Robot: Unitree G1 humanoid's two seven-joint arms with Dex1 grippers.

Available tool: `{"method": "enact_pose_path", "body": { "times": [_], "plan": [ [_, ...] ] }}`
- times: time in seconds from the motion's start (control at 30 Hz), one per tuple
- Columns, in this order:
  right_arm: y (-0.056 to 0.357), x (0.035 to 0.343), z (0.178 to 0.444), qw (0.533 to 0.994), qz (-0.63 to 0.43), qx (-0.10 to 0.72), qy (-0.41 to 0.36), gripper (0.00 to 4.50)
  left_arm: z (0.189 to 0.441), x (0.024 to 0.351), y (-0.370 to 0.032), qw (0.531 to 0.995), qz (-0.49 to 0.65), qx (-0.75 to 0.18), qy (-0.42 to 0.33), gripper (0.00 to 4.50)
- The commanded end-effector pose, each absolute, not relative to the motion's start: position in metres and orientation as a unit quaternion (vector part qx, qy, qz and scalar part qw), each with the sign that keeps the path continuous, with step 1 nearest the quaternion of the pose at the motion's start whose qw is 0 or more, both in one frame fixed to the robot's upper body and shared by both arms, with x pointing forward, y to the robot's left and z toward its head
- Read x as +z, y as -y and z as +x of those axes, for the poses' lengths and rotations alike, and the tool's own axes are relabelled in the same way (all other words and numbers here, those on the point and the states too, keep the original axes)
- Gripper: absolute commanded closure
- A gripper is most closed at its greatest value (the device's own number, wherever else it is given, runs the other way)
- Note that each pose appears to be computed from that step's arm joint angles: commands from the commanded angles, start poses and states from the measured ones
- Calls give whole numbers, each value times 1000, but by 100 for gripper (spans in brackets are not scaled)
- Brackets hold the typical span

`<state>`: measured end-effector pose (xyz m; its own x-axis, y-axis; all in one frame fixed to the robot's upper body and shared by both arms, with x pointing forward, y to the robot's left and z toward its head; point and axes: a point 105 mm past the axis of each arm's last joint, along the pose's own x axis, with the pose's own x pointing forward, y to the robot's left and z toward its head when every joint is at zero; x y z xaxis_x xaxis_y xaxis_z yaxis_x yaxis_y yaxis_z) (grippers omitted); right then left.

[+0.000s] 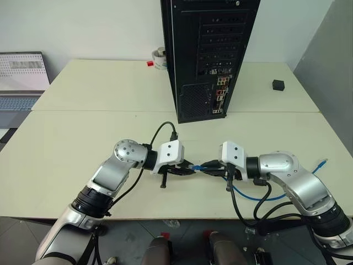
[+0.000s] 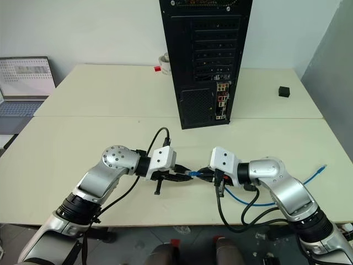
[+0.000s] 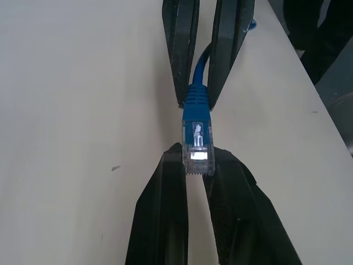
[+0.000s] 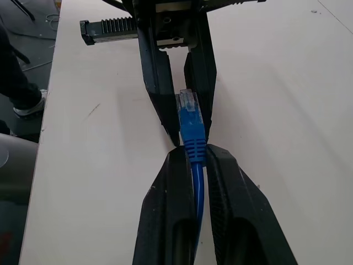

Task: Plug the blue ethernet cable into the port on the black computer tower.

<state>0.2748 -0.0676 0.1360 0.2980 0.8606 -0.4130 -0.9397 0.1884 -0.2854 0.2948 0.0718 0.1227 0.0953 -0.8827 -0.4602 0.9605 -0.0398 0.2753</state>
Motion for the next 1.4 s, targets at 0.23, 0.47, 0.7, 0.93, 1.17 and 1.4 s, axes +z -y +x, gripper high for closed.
{"method": "enact_pose_path", "body": {
  "times": [0.23, 0.47, 0.7, 0.93, 1.17, 1.4],
  "plan": [
    [68, 144, 272, 763, -261, 588, -59, 444, 299, 136, -75, 708, 252, -658, -41, 306],
    [68, 143, 271, 762, -261, 590, -62, 444, 296, 139, -72, 709, 238, -664, -30, 262],
    [68, 143, 271, 761, -261, 591, -62, 444, 295, 136, -73, 707, 234, -666, -38, 297],
    [68, 143, 270, 761, -260, 592, -62, 444, 297, 136, -73, 710, 236, -662, -38, 419],
    [69, 143, 270, 755, -264, 597, -66, 444, 299, 137, -74, 713, 241, -658, -26, 419],
    [87, 158, 276, 764, -271, 583, -59, 268, 301, 146, -71, 713, 288, -636, 59, 419]
  ]
}}
